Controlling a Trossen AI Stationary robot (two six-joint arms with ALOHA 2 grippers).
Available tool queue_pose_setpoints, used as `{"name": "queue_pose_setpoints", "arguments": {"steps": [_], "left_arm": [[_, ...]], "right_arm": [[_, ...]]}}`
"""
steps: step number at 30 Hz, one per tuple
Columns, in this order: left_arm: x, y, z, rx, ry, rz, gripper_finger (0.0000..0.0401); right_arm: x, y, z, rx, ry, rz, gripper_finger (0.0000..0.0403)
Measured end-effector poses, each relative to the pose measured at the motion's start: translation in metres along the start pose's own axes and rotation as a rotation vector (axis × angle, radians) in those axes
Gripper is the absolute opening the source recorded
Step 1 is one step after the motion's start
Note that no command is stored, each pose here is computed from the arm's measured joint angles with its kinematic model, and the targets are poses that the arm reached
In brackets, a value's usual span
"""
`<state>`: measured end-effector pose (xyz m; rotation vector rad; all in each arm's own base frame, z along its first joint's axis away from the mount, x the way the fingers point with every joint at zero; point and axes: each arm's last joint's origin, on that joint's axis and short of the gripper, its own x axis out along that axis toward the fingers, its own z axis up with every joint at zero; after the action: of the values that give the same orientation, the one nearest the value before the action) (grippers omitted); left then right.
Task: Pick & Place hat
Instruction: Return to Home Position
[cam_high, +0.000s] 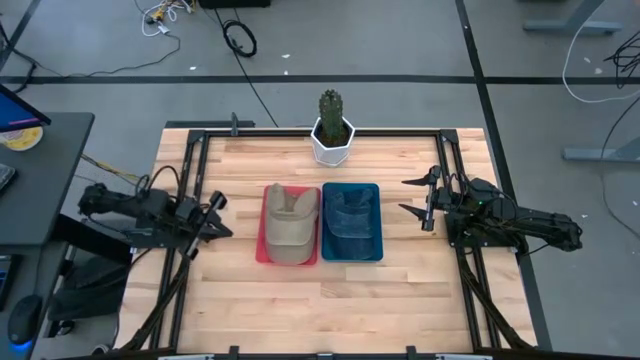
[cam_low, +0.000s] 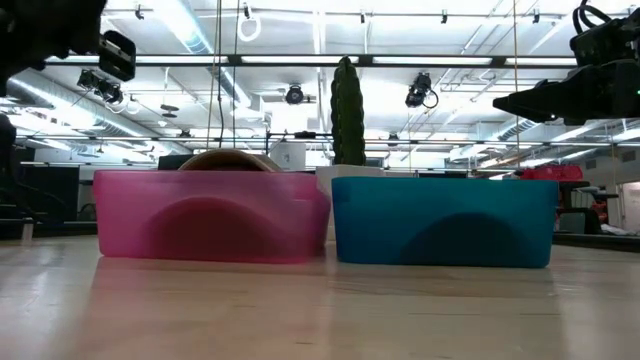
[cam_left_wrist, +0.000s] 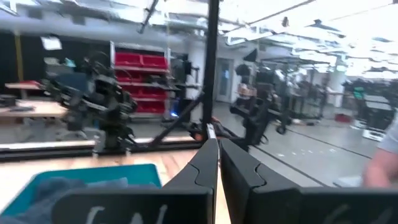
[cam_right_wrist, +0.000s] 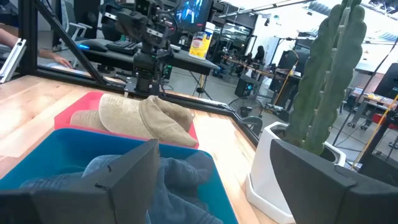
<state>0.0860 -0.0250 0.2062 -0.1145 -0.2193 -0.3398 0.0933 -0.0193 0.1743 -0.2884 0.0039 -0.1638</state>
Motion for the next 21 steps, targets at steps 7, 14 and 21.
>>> {"name": "queue_pose_setpoints", "arguments": {"steps": [7, 14, 21], "left_arm": [[-0.001, 0.008, -0.002, -0.001, 0.012, 0.009, 0.0019], [-0.003, 0.016, -0.004, 0.009, 0.028, 0.086, 0.0019], [-0.003, 0.016, -0.001, 0.022, 0.007, 0.02, 0.0019]], "right_arm": [[0.0, 0.0, 0.0, 0.0, -0.001, 0.0, 0.0312], [0.0, 0.0, 0.0, 0.0, -0.001, 0.0, 0.0312], [0.0, 0.0, 0.0, 0.0, -0.001, 0.0, 0.0312]]}}
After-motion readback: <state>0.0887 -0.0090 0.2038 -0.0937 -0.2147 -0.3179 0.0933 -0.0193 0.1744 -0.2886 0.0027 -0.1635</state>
